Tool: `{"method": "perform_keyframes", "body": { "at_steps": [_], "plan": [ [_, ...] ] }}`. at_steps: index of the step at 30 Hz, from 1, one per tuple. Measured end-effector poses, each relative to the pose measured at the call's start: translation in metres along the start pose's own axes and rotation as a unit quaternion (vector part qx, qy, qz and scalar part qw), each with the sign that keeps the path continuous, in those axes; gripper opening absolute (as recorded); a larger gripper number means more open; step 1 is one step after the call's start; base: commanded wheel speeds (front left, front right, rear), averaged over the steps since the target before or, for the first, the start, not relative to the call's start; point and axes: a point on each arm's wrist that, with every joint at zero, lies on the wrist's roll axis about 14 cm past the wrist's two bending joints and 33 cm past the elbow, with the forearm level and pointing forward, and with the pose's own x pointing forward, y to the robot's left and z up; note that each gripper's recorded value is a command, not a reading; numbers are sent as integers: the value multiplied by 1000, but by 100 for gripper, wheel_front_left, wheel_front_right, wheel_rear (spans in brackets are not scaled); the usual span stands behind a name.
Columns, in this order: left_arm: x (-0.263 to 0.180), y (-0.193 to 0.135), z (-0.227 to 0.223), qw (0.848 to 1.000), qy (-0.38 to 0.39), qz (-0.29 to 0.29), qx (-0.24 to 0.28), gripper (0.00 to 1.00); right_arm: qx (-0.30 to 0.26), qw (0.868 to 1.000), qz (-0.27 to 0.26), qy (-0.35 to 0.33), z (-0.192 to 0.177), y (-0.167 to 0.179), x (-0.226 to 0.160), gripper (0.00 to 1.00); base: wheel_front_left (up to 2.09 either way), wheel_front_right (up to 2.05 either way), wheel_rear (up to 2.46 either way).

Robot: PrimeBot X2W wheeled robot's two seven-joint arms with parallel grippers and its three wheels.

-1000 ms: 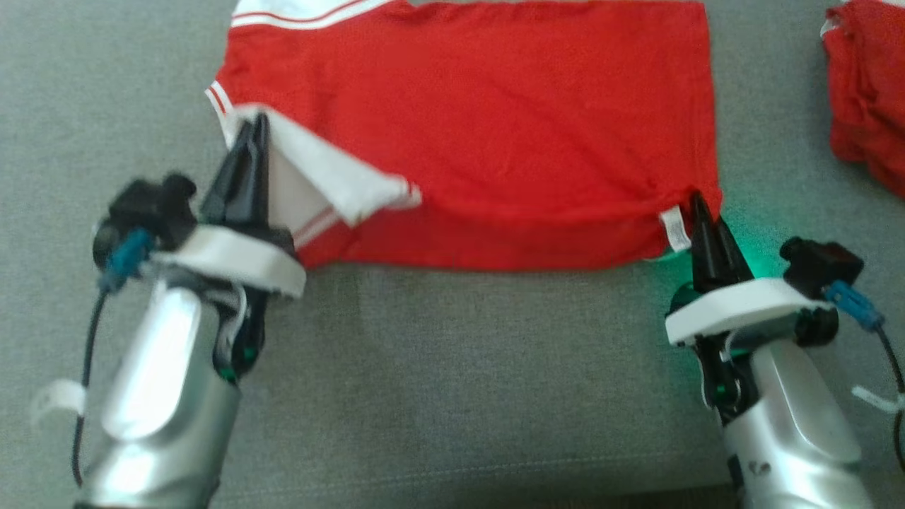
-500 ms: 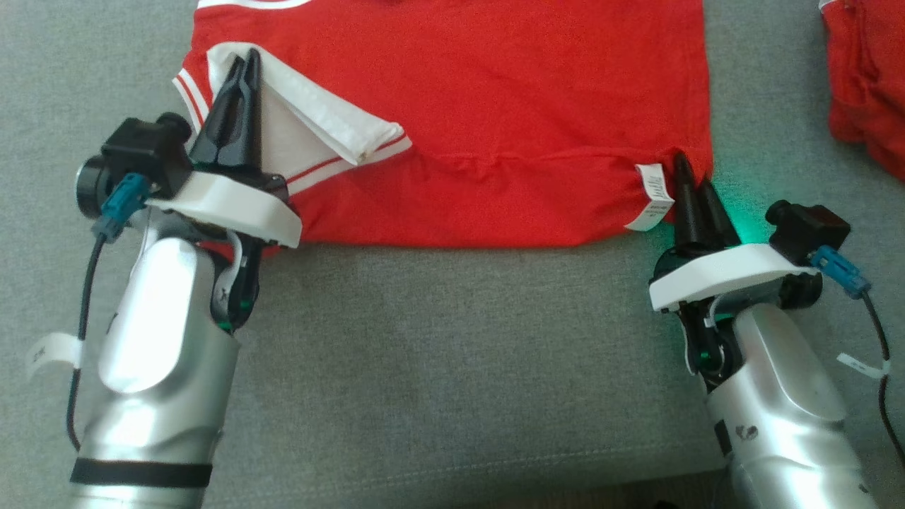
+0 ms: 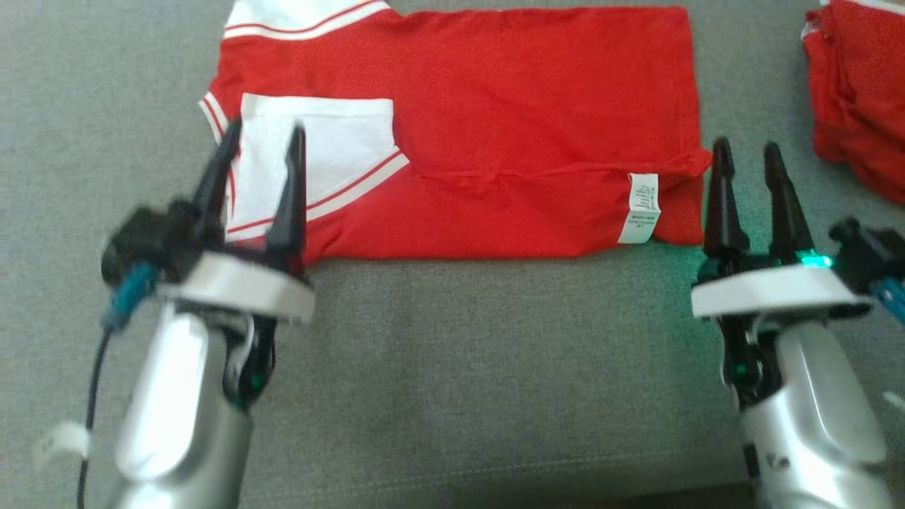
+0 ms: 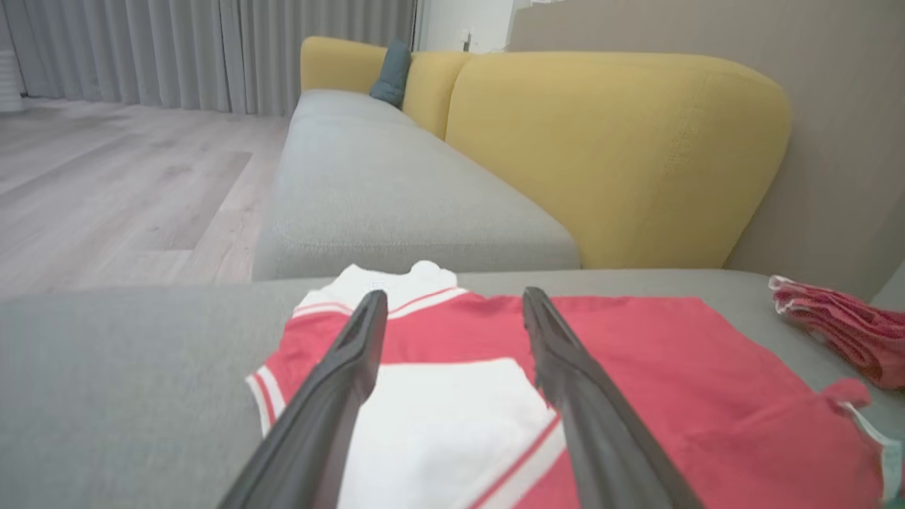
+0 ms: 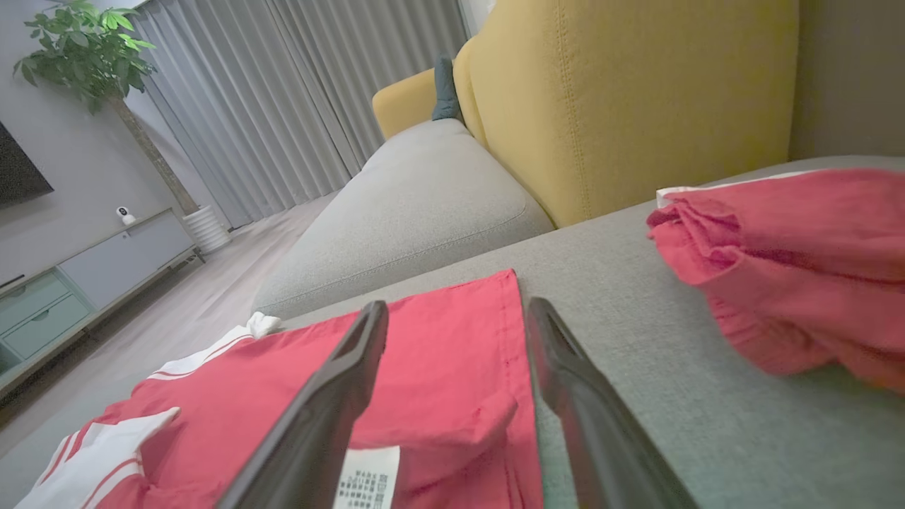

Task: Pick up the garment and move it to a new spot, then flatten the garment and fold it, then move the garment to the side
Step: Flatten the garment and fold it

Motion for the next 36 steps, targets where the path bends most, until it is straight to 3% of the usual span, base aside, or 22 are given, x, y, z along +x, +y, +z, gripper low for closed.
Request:
{"method": "perform_keyframes", "body": {
  "at_steps": [6, 13, 25, 26, 30, 36],
  "plan": [
    [-53, 13, -34, 997, 73, 33, -16, 100, -17, 1000, -1, -2, 5, 0, -25, 100, 0, 0, 0],
    [-107, 40, -81, 970, 214, 99, -51, 100, -17, 1000, -2, 15, 1, 0, -40, 100, 0, 0, 0],
    [-95, 53, -106, 949, 273, 140, -79, 100, -20, 999, -13, 25, -4, -8, -41, 100, 0, 0, 0],
    [-94, 52, -108, 947, 278, 139, -82, 90, -20, 999, -15, 29, -5, -10, -42, 100, 0, 0, 0],
    [-93, 50, -110, 946, 280, 136, -89, 0, -20, 998, -22, 52, -14, -14, -44, 100, 0, 0, 0],
    [-89, 50, -102, 952, 258, 137, -92, 0, -7, 992, -36, 119, -49, -22, -51, 100, 0, 0, 0]
  ]
}}
